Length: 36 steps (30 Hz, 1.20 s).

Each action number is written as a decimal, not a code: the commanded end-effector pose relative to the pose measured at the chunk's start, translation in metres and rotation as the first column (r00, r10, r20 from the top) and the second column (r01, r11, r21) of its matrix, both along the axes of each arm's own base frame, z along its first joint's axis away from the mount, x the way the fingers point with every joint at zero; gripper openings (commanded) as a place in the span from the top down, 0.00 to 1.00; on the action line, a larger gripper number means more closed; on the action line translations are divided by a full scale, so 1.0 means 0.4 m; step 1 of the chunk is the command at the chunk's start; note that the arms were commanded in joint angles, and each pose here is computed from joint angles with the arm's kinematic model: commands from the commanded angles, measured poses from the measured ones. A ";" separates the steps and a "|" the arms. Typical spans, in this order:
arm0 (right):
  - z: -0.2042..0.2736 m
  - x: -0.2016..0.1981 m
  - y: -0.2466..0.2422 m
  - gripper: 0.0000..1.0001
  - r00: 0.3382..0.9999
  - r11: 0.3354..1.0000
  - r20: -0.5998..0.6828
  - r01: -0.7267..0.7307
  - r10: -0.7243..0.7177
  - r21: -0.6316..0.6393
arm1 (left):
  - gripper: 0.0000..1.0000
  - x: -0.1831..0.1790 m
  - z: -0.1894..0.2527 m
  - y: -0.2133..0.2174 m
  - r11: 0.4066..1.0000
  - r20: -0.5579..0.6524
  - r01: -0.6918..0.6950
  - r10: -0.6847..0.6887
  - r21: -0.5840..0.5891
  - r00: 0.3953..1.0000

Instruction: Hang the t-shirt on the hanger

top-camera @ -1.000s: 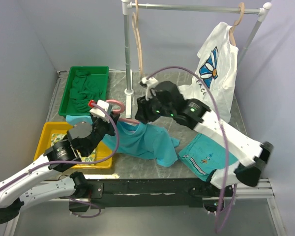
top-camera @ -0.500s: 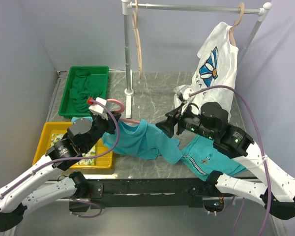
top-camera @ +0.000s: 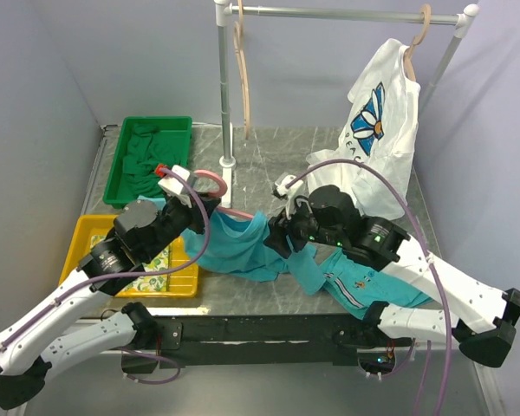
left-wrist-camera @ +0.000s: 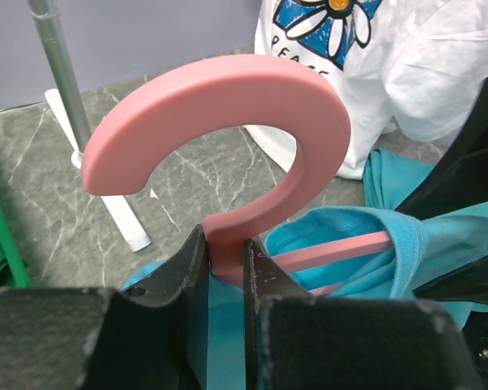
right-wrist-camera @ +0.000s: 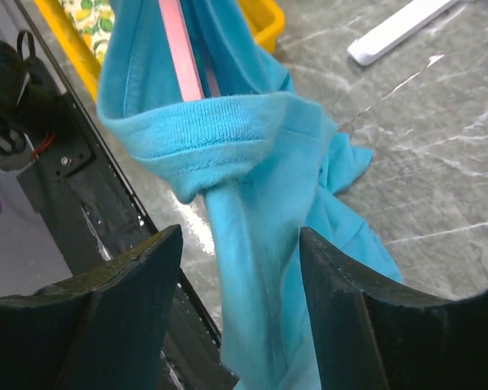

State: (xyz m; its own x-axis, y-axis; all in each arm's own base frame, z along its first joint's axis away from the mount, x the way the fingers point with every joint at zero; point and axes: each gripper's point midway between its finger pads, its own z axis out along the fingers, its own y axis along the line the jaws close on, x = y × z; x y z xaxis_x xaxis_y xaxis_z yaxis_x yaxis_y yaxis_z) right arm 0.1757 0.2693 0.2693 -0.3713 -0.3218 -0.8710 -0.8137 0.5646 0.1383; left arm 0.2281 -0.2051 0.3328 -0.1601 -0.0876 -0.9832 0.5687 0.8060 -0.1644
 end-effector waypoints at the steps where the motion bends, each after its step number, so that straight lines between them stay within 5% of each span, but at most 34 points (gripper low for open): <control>1: 0.048 0.008 0.015 0.37 0.998 1.000 0.062 -0.003 0.001 0.024 | 0.99 -0.013 0.114 -0.012 0.995 0.084 0.047 -0.040 -0.086 0.996; 5: 0.064 0.018 0.009 1.00 0.996 0.997 0.069 0.045 -0.049 0.058 | 0.99 -0.007 0.118 -0.010 0.994 0.076 0.032 -0.024 -0.104 0.997; 6: 0.066 0.022 0.001 1.00 0.995 0.996 0.071 0.066 -0.070 0.060 | 0.99 -0.003 0.119 -0.007 0.994 0.073 0.021 -0.013 -0.108 0.997; 10: 0.075 0.020 -0.031 1.00 0.989 0.989 0.090 0.111 -0.120 0.098 | 0.40 0.012 0.123 0.017 0.991 0.046 -0.051 0.057 -0.124 0.997; 14: 0.093 0.008 -0.064 1.00 0.982 0.976 0.091 0.150 -0.166 0.161 | 0.20 0.019 0.118 0.069 0.977 0.025 -0.153 0.159 -0.151 0.987; 18: 0.080 -0.002 -0.084 1.00 0.980 0.974 0.079 0.167 -0.181 0.154 | 0.18 0.023 0.098 0.150 0.936 -0.010 -0.302 0.305 -0.183 0.952; 22: 0.092 -0.009 -0.097 1.00 0.979 0.972 0.079 0.172 -0.186 0.158 | 0.30 0.036 0.046 0.193 0.885 -0.080 -0.422 0.414 -0.198 0.907; 25: 0.107 -0.011 -0.102 1.00 0.979 0.972 0.083 0.172 -0.187 0.157 | 0.31 0.037 0.033 0.112 0.930 -0.097 -0.301 0.287 -0.210 0.953; 36: 0.130 -0.013 -0.107 1.00 0.978 0.970 0.084 0.177 -0.192 0.165 | 0.47 0.110 -0.021 0.002 0.939 -0.209 -0.258 0.211 -0.229 0.955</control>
